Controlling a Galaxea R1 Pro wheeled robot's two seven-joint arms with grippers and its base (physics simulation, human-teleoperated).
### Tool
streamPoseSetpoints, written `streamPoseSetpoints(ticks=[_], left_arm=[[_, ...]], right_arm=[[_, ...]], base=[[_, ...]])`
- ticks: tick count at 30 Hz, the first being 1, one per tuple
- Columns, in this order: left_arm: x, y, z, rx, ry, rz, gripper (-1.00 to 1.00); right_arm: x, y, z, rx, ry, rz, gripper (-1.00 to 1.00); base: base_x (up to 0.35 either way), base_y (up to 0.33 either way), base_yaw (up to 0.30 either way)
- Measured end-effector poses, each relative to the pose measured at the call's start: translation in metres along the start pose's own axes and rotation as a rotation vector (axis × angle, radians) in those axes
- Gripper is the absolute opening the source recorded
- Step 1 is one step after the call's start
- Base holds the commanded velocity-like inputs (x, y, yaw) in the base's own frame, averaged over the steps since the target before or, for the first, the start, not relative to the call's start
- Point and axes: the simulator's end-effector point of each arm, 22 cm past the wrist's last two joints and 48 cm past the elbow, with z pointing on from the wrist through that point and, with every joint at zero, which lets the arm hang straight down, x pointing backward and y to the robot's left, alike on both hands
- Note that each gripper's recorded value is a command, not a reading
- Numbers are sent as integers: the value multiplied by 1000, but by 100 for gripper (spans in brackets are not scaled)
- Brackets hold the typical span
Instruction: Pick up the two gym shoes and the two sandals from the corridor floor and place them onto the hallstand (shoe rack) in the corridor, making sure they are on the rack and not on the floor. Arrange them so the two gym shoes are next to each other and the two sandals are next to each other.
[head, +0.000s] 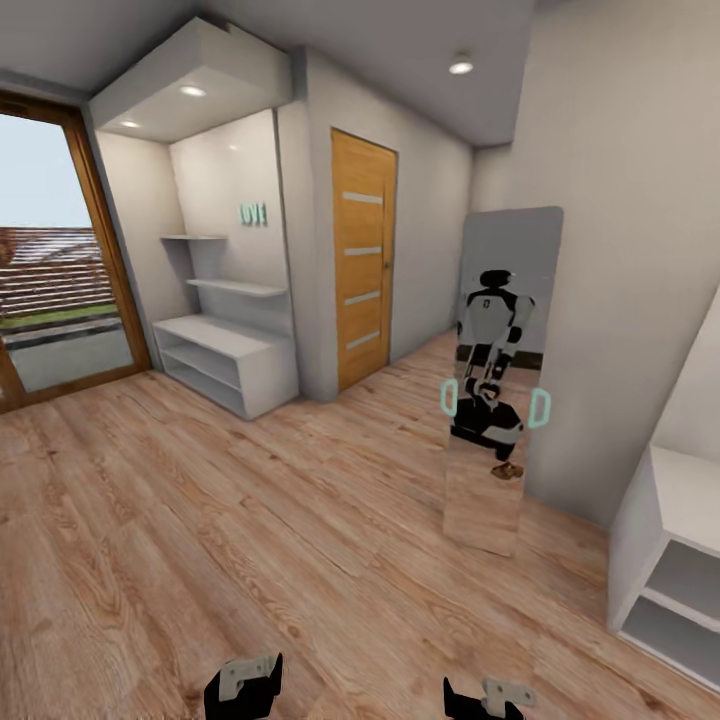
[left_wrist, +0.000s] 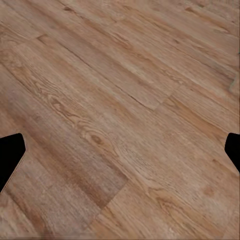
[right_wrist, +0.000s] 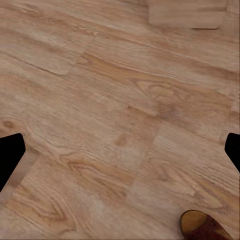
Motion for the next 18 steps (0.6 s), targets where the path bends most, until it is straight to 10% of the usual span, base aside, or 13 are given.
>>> streamPoseSetpoints(ticks=[18], left_arm=[[0,0,0,0,0,0,100]], right_arm=[[0,0,0,-1,0,-1,100]], base=[[0,0,290]])
